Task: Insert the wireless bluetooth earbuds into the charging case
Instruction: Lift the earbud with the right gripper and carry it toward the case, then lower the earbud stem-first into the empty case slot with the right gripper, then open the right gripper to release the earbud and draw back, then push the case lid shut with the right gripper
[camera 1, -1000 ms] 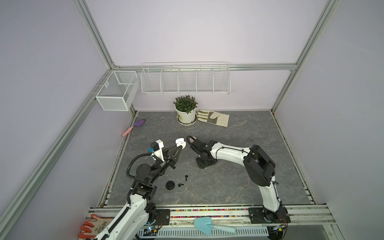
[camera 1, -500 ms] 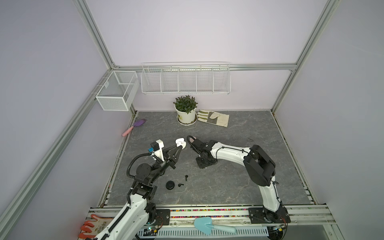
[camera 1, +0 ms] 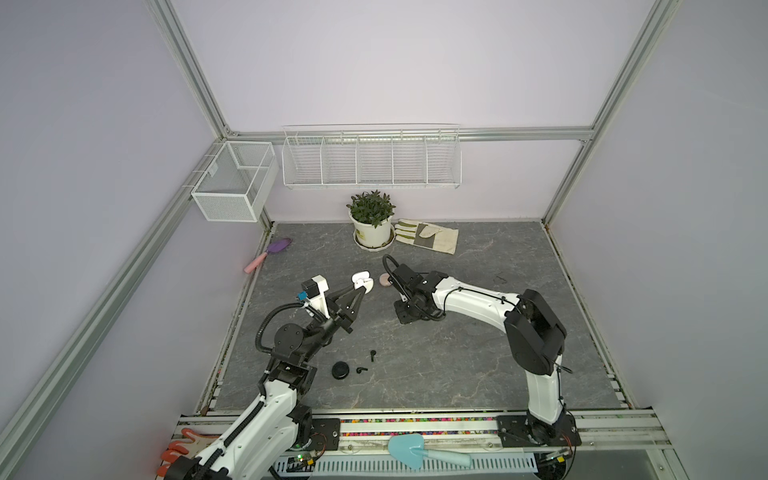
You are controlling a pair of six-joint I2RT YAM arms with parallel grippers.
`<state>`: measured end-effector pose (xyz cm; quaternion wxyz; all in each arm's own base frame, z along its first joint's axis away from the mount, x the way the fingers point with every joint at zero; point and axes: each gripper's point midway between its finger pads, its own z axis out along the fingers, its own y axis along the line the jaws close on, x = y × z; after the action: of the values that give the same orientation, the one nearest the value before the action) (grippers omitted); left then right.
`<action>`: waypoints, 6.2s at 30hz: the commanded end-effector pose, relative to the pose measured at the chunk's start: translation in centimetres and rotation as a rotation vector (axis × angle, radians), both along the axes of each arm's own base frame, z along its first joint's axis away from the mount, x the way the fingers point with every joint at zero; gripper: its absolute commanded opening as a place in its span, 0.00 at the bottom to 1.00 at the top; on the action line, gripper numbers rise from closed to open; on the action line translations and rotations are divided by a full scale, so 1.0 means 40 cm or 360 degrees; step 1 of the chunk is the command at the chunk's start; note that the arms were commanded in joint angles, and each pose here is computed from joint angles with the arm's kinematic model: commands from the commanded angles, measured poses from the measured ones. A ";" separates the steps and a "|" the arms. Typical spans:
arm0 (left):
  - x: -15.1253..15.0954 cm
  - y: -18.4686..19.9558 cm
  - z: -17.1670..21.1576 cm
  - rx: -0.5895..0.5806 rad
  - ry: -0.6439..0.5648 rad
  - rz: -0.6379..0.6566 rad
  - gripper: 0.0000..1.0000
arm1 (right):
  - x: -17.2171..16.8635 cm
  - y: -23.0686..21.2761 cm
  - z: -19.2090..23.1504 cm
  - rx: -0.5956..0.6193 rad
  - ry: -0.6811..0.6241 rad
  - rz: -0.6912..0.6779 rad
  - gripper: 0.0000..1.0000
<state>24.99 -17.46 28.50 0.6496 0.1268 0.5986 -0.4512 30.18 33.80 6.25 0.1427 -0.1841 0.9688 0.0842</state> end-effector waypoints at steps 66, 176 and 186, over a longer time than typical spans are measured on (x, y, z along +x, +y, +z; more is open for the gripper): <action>-0.020 -0.064 0.146 -0.0081 -0.0538 -0.0259 0.00 | -0.039 0.144 0.843 0.1105 -0.0856 0.0184 0.17; -0.069 -0.113 0.086 -0.0015 -0.0384 -0.0544 0.00 | -0.132 0.096 0.730 0.1475 -0.0127 0.1086 0.77; -0.066 -0.118 0.082 -0.0030 -0.0385 -0.0574 0.00 | -0.127 0.113 0.694 0.1495 -0.0024 0.1089 0.74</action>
<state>23.31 -22.17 30.05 0.6122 0.2608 0.5127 -0.5425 25.59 38.27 33.62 0.1859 -0.3896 0.7270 0.5340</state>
